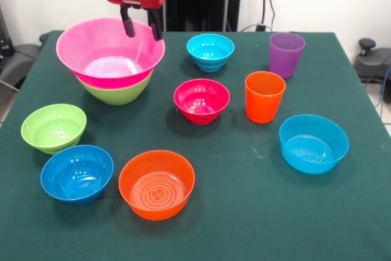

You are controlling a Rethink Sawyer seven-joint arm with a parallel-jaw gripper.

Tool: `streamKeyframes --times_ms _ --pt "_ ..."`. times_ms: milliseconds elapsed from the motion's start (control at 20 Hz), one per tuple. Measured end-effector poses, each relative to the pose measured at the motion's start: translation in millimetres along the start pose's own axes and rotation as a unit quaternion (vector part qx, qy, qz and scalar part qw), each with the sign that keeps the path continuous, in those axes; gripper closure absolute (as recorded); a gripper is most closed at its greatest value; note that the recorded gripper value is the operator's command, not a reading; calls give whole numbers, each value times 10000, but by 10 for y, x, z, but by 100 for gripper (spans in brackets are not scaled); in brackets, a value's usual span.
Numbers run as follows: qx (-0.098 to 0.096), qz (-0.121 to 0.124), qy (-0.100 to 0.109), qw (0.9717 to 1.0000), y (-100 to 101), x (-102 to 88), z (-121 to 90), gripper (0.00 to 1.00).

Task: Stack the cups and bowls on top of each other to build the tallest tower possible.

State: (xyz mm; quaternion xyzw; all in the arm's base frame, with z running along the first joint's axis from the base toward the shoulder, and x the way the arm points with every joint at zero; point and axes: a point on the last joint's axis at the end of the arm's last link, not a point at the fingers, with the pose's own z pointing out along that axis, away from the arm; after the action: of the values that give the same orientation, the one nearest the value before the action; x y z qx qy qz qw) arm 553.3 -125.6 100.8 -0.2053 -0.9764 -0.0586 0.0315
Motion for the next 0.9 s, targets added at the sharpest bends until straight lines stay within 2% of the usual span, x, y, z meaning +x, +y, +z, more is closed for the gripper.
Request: streamKeyframes --times_ms 550,900 --pt "2 -76 -52 10000 79 -15 -41 0" --pt "68 -392 -162 9991 423 -101 -171 0"
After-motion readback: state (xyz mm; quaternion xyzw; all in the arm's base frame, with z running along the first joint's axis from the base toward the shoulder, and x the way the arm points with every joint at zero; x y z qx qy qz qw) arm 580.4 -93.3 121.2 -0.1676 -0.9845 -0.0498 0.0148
